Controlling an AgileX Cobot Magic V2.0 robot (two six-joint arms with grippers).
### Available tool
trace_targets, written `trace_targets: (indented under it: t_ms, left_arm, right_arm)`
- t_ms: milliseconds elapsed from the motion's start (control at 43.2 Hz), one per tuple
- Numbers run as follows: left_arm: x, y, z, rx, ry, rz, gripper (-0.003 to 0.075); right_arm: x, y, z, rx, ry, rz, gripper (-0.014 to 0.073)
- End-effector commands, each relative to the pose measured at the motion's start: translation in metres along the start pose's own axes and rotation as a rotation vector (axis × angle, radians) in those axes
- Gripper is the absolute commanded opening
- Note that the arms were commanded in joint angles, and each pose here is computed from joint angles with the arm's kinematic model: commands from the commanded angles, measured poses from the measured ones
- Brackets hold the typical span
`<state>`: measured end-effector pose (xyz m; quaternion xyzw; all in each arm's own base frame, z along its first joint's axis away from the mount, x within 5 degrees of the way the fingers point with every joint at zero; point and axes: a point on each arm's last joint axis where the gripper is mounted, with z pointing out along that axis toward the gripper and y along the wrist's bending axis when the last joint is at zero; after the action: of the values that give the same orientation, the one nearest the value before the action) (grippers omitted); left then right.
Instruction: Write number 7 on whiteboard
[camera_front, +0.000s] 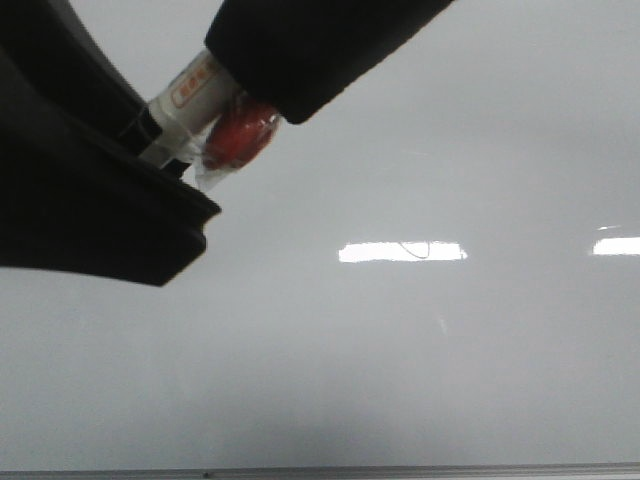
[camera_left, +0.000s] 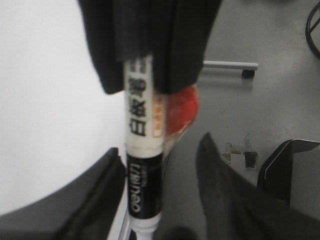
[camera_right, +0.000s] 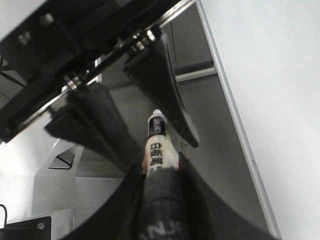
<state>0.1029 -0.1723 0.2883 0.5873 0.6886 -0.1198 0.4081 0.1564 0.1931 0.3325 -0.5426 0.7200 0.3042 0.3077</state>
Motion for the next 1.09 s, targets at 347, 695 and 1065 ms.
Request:
trace_targets:
  t_ms: [347, 695, 1065]
  left_arm:
    - [0.027, -0.009, -0.076, -0.099, -0.328, -0.105, 0.0299]
    - [0.081, -0.028, -0.121, -0.156, -0.575, -0.162, -0.0020]
    - [0.083, -0.029, -0.123, -0.162, -0.595, -0.162, -0.0020]
  right_arm:
    - [0.015, -0.040, -0.030, 0.322, -0.138, 0.103, -0.0069]
    - [0.024, -0.061, -0.038, 0.496, -0.305, 0.276, -0.0069]
    - [-0.018, -0.121, -0.004, 0.473, -0.300, 0.318, -0.0069]
